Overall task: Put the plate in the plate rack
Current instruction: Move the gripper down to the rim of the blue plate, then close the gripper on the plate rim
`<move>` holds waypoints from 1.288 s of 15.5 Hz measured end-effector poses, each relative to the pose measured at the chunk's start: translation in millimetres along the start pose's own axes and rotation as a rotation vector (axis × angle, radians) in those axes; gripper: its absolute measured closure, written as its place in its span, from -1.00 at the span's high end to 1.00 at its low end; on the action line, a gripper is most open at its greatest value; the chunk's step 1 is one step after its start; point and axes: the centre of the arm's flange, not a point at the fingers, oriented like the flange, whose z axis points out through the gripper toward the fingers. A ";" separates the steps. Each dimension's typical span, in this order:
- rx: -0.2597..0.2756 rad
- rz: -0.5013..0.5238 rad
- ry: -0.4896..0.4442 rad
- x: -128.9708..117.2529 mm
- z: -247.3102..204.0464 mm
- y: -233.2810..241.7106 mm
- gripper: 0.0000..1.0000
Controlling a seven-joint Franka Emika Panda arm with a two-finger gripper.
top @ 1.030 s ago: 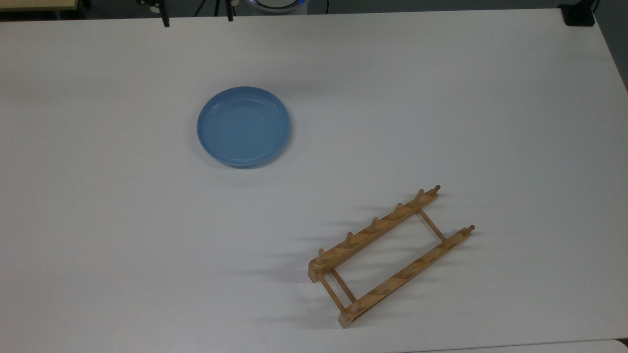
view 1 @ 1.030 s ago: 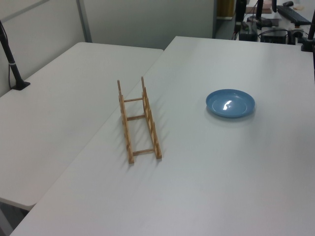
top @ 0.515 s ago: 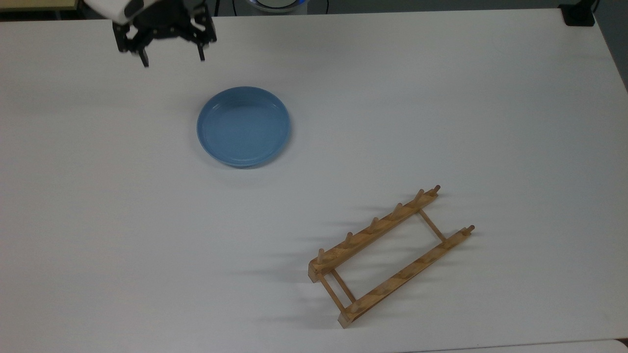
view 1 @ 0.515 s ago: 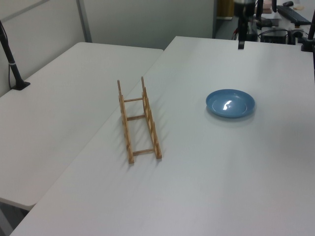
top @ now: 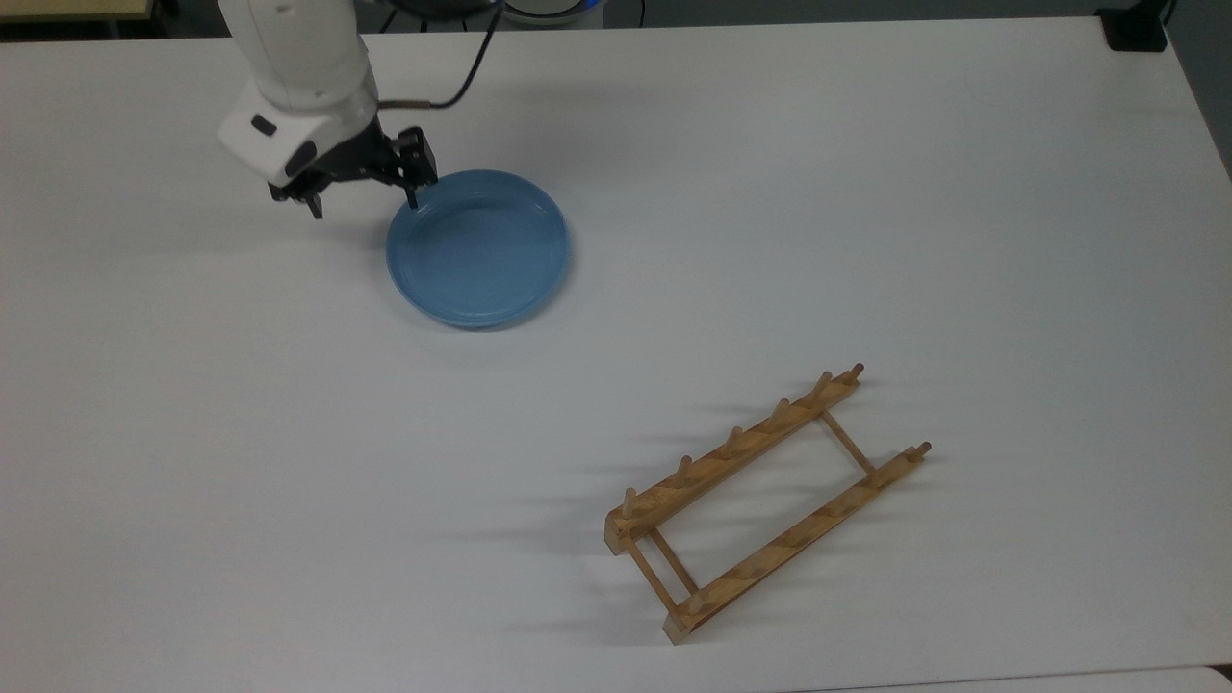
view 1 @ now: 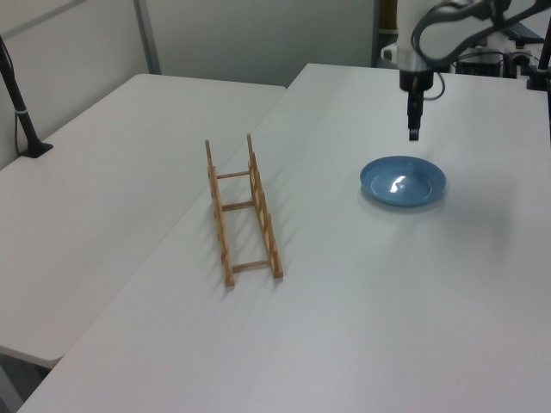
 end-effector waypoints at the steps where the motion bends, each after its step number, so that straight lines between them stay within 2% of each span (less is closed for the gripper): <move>1: 0.001 0.006 -0.004 2.9 8.7 -1.1 1.00; 5: 0.006 0.042 -0.027 10.8 38.5 -4.5 0.99; 8: 0.011 0.065 -0.046 15.7 59.0 -8.9 0.89; 9: 0.013 0.068 -0.051 16.4 62.6 -9.8 0.70; 11: 0.014 0.074 -0.056 16.7 66.0 -10.4 0.62; 12: 0.014 0.082 -0.056 16.8 65.9 -10.3 0.51; 16: 0.011 0.137 -0.051 18.1 63.4 -9.9 -0.43; 18: 0.009 0.140 -0.045 18.8 60.1 -9.8 -0.78; 20: 0.008 0.136 -0.035 20.5 54.5 -11.9 -0.81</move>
